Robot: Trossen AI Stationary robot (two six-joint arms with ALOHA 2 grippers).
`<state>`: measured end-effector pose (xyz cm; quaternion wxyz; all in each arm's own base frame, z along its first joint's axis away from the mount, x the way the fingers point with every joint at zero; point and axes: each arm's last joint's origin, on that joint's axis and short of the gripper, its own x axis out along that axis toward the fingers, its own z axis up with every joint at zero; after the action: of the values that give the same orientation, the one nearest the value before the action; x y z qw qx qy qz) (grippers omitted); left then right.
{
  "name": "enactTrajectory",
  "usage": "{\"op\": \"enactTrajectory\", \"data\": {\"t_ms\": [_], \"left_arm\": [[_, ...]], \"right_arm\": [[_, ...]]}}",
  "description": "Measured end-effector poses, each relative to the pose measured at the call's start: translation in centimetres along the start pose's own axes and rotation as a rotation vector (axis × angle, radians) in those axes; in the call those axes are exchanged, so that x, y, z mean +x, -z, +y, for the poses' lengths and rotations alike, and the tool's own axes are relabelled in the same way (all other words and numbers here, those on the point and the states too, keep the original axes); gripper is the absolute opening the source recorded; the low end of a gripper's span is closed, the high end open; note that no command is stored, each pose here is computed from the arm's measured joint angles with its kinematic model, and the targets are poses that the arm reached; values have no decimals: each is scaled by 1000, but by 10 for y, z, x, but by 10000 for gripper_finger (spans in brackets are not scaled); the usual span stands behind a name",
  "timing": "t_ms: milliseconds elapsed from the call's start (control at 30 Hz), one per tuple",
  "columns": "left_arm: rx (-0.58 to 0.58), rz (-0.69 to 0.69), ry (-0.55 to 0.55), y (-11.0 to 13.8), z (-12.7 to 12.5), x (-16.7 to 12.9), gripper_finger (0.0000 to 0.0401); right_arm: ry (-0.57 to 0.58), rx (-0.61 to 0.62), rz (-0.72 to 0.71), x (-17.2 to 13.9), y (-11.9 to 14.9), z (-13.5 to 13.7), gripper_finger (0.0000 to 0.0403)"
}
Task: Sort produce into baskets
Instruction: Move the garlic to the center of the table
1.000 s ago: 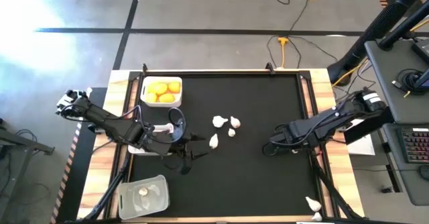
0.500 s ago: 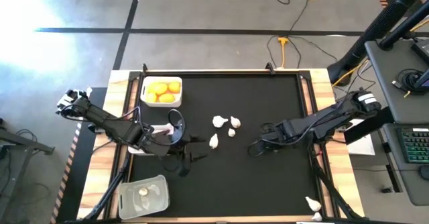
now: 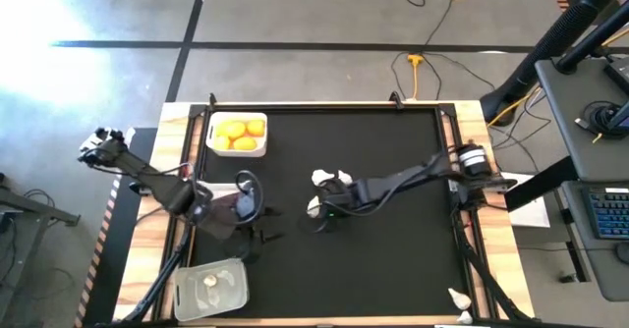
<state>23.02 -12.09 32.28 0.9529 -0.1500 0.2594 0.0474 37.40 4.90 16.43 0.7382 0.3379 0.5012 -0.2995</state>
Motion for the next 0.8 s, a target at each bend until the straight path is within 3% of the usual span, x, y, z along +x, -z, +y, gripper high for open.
{"op": "enactTrajectory", "data": {"t_ms": [233,400,600,800], "left_arm": [[-13,20,-72,12,-1,-14,256],[-29,28,-92,15,-4,-3,256],[-24,-26,-87,11,-10,20,256],[-20,-73,-94,1,-5,37,256]], "right_arm": [[54,-48,80,10,-21,10,186],[125,-122,142,-23,-14,10,241],[125,-180,237,-87,40,14,282],[263,-217,583,-109,123,3,317]]}}
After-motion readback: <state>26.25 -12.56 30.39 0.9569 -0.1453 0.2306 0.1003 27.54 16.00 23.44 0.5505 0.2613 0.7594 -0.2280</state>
